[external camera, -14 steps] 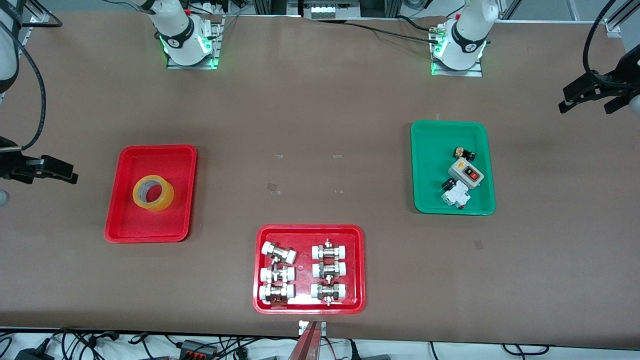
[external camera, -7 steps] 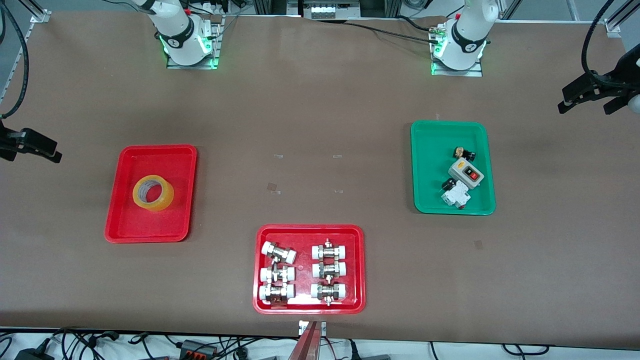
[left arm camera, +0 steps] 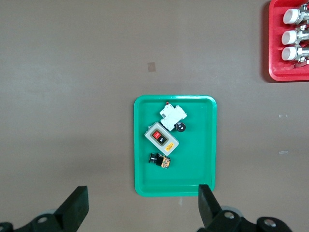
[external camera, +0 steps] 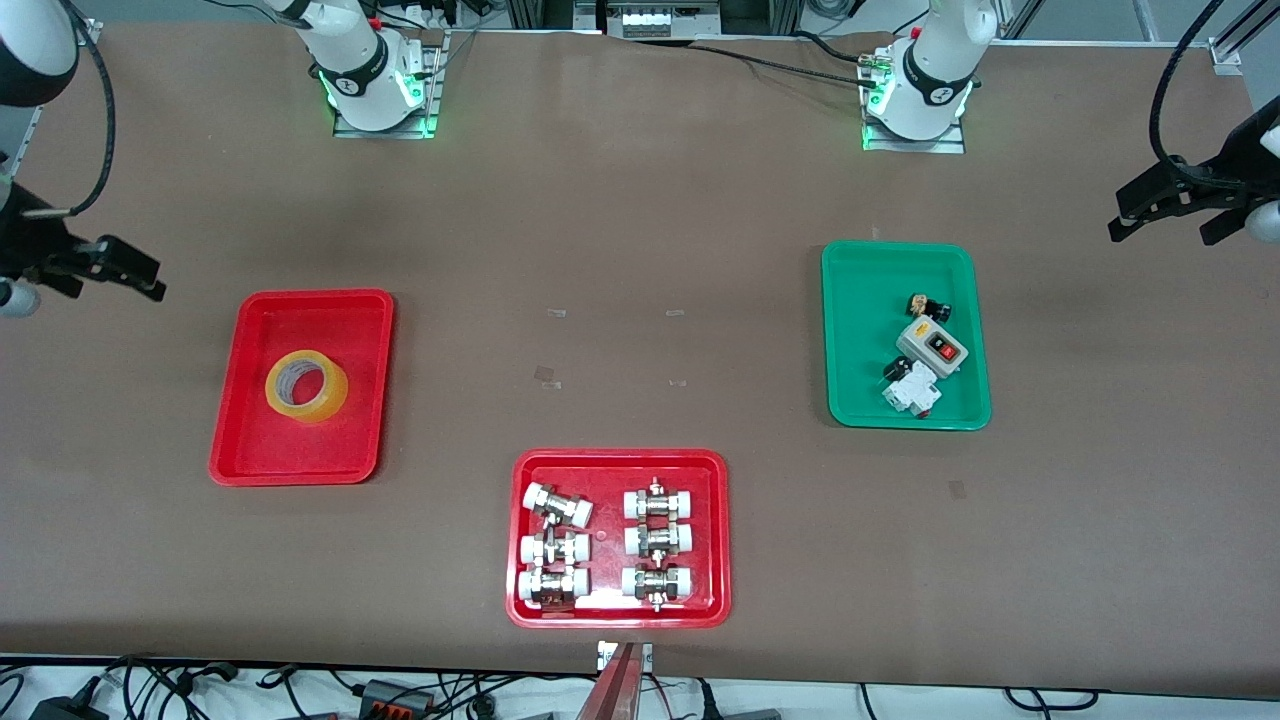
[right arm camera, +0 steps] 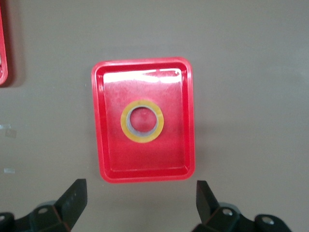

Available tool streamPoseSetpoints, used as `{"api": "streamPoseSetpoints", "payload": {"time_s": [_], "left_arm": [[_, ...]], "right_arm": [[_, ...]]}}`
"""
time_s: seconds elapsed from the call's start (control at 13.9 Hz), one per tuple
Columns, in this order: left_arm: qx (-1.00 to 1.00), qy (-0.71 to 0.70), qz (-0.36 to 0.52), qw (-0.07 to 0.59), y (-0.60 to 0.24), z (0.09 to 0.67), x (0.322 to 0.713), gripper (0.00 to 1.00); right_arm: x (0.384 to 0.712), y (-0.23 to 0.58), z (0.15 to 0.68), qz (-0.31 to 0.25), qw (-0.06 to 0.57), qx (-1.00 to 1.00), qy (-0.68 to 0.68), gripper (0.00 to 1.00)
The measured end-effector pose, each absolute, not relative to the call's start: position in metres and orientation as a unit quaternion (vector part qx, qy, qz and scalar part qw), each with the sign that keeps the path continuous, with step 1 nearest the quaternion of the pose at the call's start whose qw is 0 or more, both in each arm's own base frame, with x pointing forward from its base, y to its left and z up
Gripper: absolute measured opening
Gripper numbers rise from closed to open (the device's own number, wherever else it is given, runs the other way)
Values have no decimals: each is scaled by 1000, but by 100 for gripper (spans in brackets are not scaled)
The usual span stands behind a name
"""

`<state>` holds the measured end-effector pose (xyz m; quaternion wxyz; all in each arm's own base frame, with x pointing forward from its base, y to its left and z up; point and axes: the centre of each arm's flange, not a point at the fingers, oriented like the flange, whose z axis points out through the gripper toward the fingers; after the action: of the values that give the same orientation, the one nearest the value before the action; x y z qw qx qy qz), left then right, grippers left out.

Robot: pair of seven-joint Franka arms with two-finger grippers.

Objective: Left arm passes tape to right arm into tray

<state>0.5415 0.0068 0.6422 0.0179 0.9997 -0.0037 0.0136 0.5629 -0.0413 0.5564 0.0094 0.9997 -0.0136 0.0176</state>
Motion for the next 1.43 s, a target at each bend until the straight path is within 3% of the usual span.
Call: {"api": "streamPoseSetpoints", "payload": {"time_s": [1.43], "left_arm": [[1000, -13, 14, 18, -3, 642, 542, 100]], "right_arm": [[552, -39, 574, 9, 8, 1000, -13, 100]]}}
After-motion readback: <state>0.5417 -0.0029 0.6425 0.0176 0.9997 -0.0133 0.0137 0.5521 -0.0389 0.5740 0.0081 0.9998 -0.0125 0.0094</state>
